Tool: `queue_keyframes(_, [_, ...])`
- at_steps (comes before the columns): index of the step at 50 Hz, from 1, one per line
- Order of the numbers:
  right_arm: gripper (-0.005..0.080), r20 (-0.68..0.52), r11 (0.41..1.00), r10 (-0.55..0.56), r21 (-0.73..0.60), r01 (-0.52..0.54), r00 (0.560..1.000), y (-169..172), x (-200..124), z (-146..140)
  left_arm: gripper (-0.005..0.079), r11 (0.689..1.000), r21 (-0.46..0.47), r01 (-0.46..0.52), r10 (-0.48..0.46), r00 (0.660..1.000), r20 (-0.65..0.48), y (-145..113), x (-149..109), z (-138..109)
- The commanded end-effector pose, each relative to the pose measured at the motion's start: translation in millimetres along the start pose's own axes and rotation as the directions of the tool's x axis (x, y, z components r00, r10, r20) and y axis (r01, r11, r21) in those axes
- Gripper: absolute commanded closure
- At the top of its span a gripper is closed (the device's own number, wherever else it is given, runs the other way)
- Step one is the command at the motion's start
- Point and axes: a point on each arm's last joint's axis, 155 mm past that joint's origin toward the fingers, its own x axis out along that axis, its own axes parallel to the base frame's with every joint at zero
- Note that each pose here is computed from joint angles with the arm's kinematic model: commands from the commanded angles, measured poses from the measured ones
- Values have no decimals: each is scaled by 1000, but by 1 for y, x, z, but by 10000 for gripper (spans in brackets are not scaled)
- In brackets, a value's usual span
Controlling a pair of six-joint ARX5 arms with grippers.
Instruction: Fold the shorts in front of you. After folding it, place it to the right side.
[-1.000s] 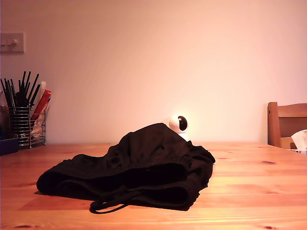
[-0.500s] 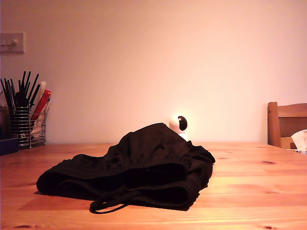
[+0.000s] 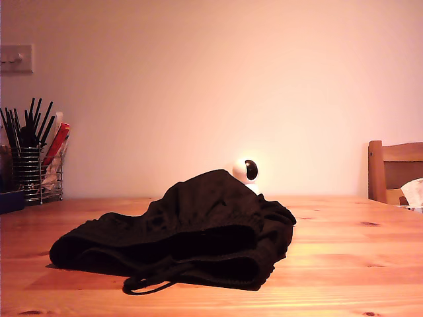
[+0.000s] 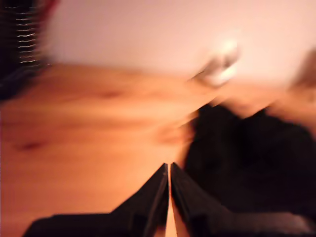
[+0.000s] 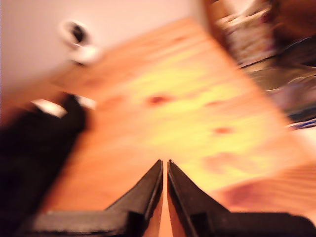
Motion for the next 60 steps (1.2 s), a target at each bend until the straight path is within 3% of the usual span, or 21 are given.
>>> queue_keyframes(1, [763, 13, 996, 66, 61, -66, 998, 13, 0, 4, 761, 999, -39, 29, -29, 1000, 3, -4, 1, -4])
queue_keyframes(3, [763, 18, 988, 127, 89, -128, 992, 25, -2, 7, 761, 991, -123, 58, -55, 998, 23, -9, 1, 2])
queue_keyframes(6, [763, 24, 966, 232, 108, -233, 972, 46, -6, 12, 761, 986, -139, 95, -89, 995, 53, -16, 0, 10])
queue_keyframes(12, [763, 2, 910, 408, 82, -407, 913, 82, -19, 15, 762, 976, -91, 199, -189, 976, 112, -37, -4, 27])
queue_keyframes(18, [763, -41, 868, 494, 79, -490, 868, 101, -30, 11, 762, 958, -71, 279, -272, 957, 96, -54, -8, 28])
queue_keyframes(42, [763, -213, 760, 631, -28, -650, 746, 137, -45, -19, 762, 907, 24, 419, -417, 907, -61, -89, 1, -5])
queue_keyframes(54, [763, -309, 774, 589, -51, -631, 747, 148, -35, -24, 761, 894, 75, 441, -428, 892, -143, -102, 12, -14])
queue_keyframes(60, [762, -367, 778, 556, -84, -622, 745, 154, -26, -28, 757, 875, 153, 459, -427, 881, -202, -109, 21, -19])
